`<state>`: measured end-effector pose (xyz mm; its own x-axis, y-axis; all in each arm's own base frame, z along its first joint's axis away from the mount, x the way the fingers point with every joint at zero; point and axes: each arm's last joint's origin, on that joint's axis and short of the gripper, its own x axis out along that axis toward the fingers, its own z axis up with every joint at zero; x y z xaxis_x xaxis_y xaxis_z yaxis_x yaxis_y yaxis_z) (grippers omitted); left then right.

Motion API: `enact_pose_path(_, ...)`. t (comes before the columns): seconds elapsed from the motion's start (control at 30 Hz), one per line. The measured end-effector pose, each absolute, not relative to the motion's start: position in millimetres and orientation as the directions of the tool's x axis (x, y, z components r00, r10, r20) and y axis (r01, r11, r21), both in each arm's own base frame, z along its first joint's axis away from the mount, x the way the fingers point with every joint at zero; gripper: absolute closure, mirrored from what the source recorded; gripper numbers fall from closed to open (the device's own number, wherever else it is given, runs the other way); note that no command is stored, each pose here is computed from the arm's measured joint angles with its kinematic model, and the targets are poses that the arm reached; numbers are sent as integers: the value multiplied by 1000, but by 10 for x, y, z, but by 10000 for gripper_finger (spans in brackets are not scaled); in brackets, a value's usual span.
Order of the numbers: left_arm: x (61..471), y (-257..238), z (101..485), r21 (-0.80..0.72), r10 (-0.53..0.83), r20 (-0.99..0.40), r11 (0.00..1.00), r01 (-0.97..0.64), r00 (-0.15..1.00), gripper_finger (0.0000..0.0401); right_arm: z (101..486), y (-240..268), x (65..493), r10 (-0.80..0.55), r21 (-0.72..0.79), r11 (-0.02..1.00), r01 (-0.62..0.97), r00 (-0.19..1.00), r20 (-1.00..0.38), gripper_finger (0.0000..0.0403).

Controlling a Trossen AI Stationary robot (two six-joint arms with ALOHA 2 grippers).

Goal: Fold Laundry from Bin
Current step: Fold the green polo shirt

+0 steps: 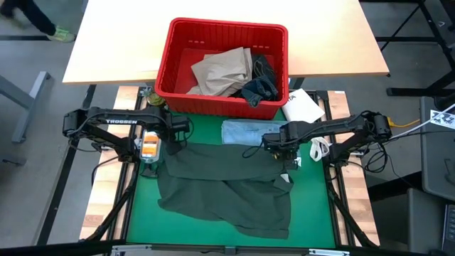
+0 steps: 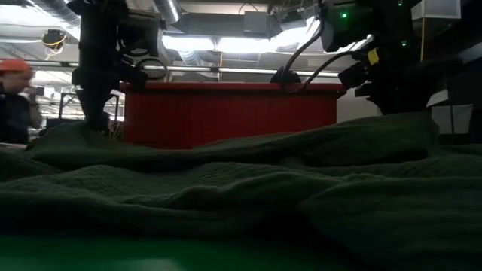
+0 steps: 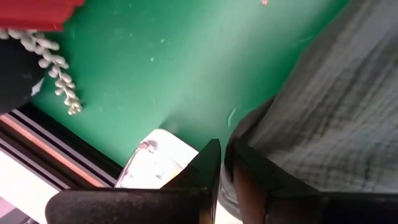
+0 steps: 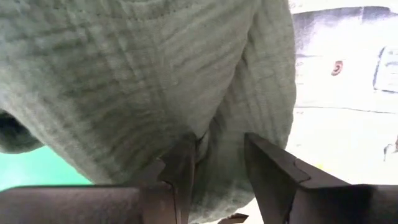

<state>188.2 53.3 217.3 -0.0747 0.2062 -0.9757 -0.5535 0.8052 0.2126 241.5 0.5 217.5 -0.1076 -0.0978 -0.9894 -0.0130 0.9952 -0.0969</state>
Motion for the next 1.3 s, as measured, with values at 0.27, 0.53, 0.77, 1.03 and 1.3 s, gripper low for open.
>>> enact_pose_path(0.27, 1917, 542, 2292, 208, 211, -976, 818, -536, -57, 364, 2175, 4, 2417, -98, -98, 995, -12, -106, -990, 265)
enact_pose_path(0.53, 1890, 535, 2301, 216, 203, -975, 800, -560, -86, 364, 2175, 4, 2419, -99, -99, 995, -3, -104, -990, 265)
enact_pose_path(0.77, 1946, 501, 2294, 48, 59, -998, 811, -583, -1, 364, 2177, -8, 2414, -137, -141, 990, 29, -108, -985, 265)
enact_pose_path(1.03, 1985, 364, 2296, -135, -127, -991, 874, -467, 48, 364, 2177, -3, 2406, -117, -121, 992, 21, -116, -986, 265)
enact_pose_path(1.3, 2111, 107, 2309, -263, -232, -963, 918, -296, 137, 364, 2180, -3, 2396, -115, -118, 993, 18, -127, -985, 265)
